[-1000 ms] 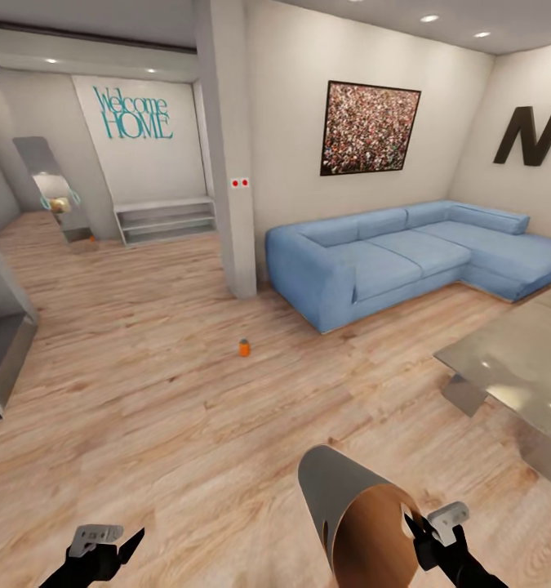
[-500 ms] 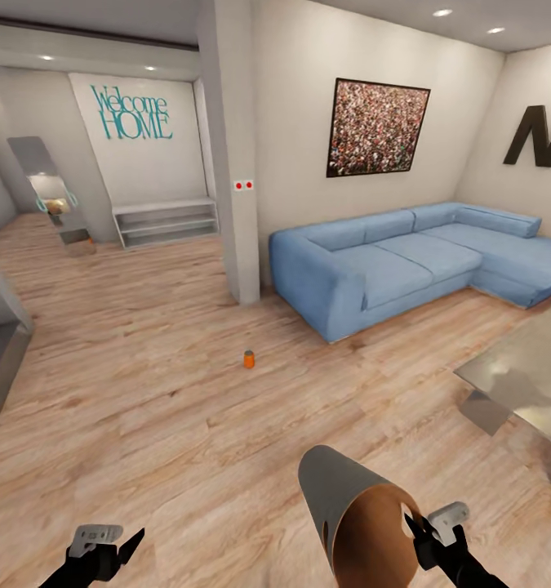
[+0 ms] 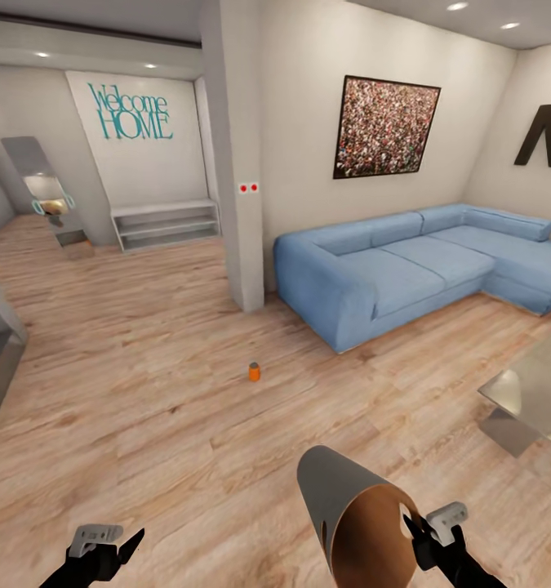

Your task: Put the three can of soda from the living room inside the tash can in the kitchen.

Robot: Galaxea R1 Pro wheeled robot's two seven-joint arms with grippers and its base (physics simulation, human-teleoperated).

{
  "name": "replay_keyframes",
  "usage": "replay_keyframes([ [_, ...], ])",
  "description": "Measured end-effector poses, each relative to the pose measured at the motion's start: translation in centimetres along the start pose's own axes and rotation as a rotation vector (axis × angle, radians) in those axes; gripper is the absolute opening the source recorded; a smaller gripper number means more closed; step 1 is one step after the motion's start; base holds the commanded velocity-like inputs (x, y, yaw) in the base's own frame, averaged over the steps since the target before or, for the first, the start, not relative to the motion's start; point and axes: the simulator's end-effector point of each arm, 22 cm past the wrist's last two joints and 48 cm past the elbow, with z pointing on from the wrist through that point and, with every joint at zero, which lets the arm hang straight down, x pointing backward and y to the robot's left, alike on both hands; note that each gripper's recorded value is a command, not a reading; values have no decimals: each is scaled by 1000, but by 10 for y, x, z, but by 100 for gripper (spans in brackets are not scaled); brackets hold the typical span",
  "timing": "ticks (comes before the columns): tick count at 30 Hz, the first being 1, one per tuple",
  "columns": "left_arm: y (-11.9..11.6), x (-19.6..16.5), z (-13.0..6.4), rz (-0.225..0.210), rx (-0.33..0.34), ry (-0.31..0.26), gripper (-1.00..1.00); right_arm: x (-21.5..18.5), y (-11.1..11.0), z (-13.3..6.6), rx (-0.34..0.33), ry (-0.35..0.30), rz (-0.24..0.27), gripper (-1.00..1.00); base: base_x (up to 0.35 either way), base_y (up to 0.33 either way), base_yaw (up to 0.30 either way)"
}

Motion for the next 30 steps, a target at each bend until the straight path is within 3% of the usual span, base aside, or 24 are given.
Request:
replay_keyframes([
  [21, -1, -4, -1, 2, 1, -8, 100, -4, -1, 0, 7, -9, 5, -100, 321, 152, -218],
  [30, -1, -6, -1, 3, 2, -14, 100, -7, -12, -3, 33, -17, 16, -100, 309, 183, -251],
])
